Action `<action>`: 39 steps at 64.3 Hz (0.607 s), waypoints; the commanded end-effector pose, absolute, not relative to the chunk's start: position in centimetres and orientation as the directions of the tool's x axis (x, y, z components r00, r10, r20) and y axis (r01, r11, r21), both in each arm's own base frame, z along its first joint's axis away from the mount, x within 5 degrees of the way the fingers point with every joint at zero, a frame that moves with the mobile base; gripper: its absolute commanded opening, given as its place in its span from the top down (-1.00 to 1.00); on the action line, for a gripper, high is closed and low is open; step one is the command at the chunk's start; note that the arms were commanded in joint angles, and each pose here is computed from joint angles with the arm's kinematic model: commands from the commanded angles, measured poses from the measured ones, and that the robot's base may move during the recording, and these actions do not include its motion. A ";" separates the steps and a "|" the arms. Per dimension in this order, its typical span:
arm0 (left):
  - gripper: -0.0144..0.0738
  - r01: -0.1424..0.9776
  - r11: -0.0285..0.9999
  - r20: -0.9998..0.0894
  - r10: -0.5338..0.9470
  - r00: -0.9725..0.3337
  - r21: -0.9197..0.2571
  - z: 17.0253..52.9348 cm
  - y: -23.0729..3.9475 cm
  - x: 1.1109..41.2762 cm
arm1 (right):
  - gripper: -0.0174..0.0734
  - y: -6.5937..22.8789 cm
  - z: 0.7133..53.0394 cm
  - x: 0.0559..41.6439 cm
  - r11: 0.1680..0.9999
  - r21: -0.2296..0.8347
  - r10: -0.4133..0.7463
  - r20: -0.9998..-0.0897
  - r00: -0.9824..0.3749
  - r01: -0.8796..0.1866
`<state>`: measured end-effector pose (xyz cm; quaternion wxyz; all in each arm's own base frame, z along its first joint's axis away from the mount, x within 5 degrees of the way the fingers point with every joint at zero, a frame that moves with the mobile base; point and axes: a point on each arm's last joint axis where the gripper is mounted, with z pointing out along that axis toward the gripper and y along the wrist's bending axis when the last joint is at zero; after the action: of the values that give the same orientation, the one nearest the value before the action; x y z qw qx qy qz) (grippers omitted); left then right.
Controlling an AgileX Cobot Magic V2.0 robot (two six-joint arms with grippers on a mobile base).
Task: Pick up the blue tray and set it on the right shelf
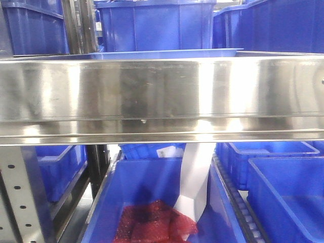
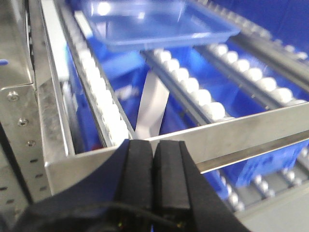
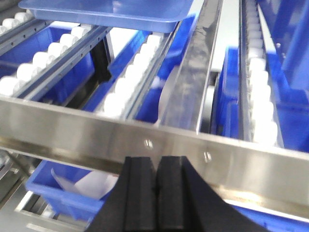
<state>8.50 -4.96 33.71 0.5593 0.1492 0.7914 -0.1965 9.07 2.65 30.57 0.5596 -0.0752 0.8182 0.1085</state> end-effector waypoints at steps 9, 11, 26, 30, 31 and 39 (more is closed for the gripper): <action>0.78 0.498 0.857 -0.987 -0.069 -0.148 -0.135 32.3 -3.8 6.4 | 0.49 1.7 30.2 6.0 0.960 0.056 0.041 -0.997 -0.060 -0.275; 0.78 0.498 0.856 -0.987 -0.072 -0.144 -0.135 32.1 -3.7 6.3 | 0.49 1.6 30.2 5.7 0.959 0.056 0.046 -0.998 -0.044 -0.276; 0.78 0.499 0.856 -0.987 -0.075 -0.142 -0.137 31.8 -3.5 6.0 | 0.49 1.5 30.7 5.4 0.957 0.056 0.066 -0.998 0.024 -0.283; 0.78 0.499 0.856 -0.987 -0.075 -0.142 -0.137 31.8 -3.5 6.0 | 0.49 1.5 30.7 5.4 0.957 0.056 0.066 -0.998 0.024 -0.283; 0.78 0.499 0.856 -0.987 -0.075 -0.142 -0.137 31.8 -3.5 6.0 | 0.49 1.5 30.7 5.4 0.957 0.056 0.066 -0.998 0.024 -0.283; 0.78 0.499 0.856 -0.987 -0.075 -0.142 -0.137 31.8 -3.5 6.0 | 0.49 1.6 30.4 5.5 0.958 0.056 0.063 -0.998 0.014 -0.283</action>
<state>6.05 -3.43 30.11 0.5991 0.1474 0.7591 -0.2074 5.49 1.53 28.92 0.6684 -0.0734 0.7300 0.1222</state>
